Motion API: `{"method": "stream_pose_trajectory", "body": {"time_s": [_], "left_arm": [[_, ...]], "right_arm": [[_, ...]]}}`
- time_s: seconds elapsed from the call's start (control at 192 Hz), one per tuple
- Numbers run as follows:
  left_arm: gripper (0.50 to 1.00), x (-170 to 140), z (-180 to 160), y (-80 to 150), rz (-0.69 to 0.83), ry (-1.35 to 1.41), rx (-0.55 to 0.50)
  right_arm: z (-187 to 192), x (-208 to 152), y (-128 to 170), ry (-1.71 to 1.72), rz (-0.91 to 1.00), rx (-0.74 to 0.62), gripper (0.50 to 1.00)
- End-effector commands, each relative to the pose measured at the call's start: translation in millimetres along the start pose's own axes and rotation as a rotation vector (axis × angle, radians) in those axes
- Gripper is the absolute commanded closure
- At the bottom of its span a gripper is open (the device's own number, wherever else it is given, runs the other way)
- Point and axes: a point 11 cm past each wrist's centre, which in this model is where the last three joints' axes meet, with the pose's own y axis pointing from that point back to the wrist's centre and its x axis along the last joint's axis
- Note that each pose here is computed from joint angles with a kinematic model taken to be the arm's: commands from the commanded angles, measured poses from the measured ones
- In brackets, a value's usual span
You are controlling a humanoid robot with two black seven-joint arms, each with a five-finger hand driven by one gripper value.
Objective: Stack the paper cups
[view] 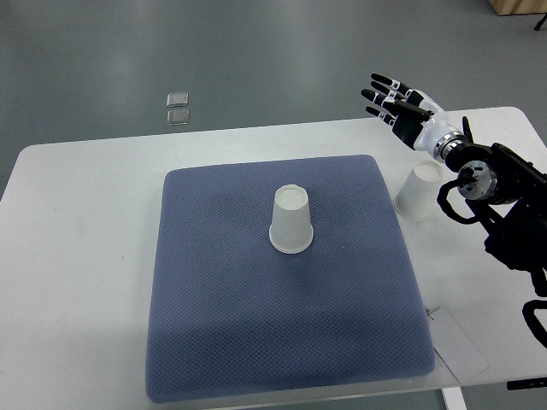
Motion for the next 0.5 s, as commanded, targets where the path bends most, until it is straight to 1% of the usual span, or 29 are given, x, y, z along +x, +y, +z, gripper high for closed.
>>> {"method": "stream_pose_trajectory", "body": {"time_s": [0.0,0.494], "left_arm": [[0.500,-0.7,1.2,0.0,-0.003,-0.001,-0.002],[0.500,2.4,-4.6,-0.1,0.006,0.008,0.009]], "right_arm": [[-0.1,-0.7,-0.2,0.000,-0.002,0.000,0.589],[-0.8,-6.3,-2.6,0.002,-0.012,0.002,0.589]]}}
